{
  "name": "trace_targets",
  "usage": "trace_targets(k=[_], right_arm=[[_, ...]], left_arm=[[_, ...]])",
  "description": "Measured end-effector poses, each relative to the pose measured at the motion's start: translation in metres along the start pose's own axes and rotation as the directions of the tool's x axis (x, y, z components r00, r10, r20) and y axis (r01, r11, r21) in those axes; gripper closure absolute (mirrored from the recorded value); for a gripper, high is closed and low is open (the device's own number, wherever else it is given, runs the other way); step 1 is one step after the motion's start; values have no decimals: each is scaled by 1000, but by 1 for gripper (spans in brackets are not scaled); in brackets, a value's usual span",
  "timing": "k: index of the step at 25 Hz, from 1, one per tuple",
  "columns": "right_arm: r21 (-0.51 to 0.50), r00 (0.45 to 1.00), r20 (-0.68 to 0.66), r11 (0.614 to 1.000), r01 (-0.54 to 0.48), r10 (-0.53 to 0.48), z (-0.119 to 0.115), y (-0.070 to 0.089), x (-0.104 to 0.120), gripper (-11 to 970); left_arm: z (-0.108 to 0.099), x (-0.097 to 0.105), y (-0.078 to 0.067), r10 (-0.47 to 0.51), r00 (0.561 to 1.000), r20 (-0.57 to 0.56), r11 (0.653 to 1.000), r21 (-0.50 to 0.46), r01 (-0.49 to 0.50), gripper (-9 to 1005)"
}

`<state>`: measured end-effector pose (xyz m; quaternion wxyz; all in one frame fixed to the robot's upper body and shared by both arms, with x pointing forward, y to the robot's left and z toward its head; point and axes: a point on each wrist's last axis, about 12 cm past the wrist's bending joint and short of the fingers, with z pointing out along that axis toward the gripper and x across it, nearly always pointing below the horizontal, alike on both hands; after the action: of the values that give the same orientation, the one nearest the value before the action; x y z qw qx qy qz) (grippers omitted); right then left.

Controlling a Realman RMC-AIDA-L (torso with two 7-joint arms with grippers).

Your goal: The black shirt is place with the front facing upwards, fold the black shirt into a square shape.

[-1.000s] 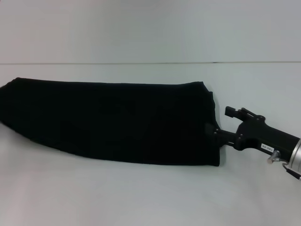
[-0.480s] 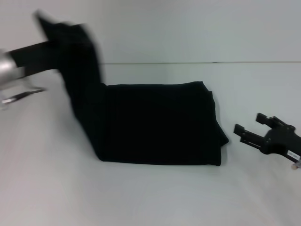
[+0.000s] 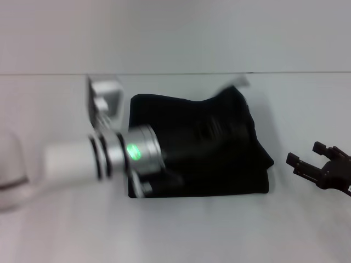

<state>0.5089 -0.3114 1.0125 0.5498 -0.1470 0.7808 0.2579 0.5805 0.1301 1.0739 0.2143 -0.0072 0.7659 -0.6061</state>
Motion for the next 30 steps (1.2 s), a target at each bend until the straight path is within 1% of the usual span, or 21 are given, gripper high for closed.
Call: trace_targets(k=[1,3,5,11,16,20,21,22,23,25,27,28,30], right_arm=[[0,1000,-1,1000,0,0,0,0,0,12],[1,1000,-3,1000,2,-2,-1,0,0,12],[4,1000,-6,1000,2,-2,-1,-1,1,12],[11,1000,-18,1000,6,-5,1,-1,2,13],[9,1000,-22,1000,4,-3,3,0,2,13],[15,1000,-20,1000,-16,16,2,-1,3,13],[18,999,-21,999,-33,33,3,-1,2,13],[21,998,-22,998,-54,54,3,-2,1,13],[25,996,-23,996,-86,87,3,-4,-1,13],[25,989,-24,989,-147,148,4,-8,-6,12],[6,976,-24,977,-215,215,5,-14,-17,12],[-16,968,-29,968,-249,248,6,-16,-24,12],[-64,953,-52,951,-302,299,11,-19,-40,12]], left_arm=[[5,13,6,-10,1000,-12,1000,-19,9,894],[9,28,13,-30,999,-17,999,-31,29,891],[9,36,15,-47,999,9,999,-20,47,888],[4,39,19,-57,997,56,998,-8,58,879],[0,40,18,-21,995,97,999,28,18,872],[-3,40,16,0,996,88,999,46,-4,866],[-3,40,16,0,996,88,999,46,-4,828],[-10,35,14,52,996,79,996,70,-58,789],[-13,34,13,70,994,79,994,80,-77,751],[-26,28,10,160,983,87,979,115,-169,674],[-46,23,8,269,956,113,950,133,-283,601],[-57,22,9,310,942,130,936,130,-327,566],[-80,21,11,407,899,162,898,109,-426,496]])
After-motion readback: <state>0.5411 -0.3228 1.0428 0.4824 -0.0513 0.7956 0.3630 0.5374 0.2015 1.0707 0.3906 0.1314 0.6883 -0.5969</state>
